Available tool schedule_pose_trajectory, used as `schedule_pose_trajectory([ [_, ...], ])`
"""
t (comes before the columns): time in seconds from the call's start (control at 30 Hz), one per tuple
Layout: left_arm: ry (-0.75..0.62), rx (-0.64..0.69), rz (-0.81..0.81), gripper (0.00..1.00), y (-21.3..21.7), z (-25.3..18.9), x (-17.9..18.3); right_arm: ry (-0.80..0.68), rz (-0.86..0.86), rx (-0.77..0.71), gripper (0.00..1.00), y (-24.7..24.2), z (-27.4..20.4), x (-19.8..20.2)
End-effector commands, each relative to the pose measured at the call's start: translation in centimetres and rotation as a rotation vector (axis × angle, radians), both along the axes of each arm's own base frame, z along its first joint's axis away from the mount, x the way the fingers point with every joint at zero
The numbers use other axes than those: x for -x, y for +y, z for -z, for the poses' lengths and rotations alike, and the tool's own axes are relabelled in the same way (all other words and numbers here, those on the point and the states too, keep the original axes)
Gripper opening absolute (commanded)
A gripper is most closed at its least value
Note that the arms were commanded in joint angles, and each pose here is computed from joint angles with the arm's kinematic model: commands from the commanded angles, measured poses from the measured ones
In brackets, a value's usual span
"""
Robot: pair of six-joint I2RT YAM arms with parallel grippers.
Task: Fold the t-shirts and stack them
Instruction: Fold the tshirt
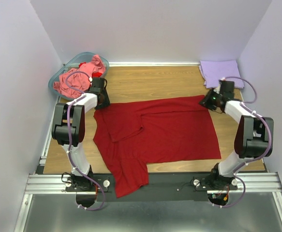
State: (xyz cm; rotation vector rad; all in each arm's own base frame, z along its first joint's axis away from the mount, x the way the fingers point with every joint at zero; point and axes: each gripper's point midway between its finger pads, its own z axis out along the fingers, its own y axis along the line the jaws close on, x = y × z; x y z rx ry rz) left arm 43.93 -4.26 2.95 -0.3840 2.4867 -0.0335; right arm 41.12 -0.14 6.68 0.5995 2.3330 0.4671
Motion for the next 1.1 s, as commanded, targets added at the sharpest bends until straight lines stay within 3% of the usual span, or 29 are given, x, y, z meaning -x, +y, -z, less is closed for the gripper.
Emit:
schedule_pose_trajectory([
  [0.0, -0.046, -0.045, 0.006, 0.57, 0.4, -2.2, -0.5, -0.084, -0.196, 0.118, 0.33, 5.3, -2.8, -1.1],
  [0.17, -0.104, -0.063, 0.023, 0.62, -0.2, -4.7, -0.5, -0.145, -0.56, 0.243, 0.33, 14.6, -2.5, -0.7],
  [0.43, -0.227, -0.116, 0.059, 0.66, -1.8, -10.0, 1.1, -0.173, -0.95, 0.415, 0.34, 25.1, 0.0, 0.9],
  [0.77, -0.184, -0.13, 0.062, 0.67, -0.7, -7.7, 6.9, -0.169, -1.083, 0.432, 0.34, 30.1, 2.1, 2.6],
  [1.07, -0.19, -0.13, 0.061, 0.67, -0.7, -7.9, 6.4, -0.155, -1.107, 0.452, 0.34, 30.6, 3.6, 2.1],
])
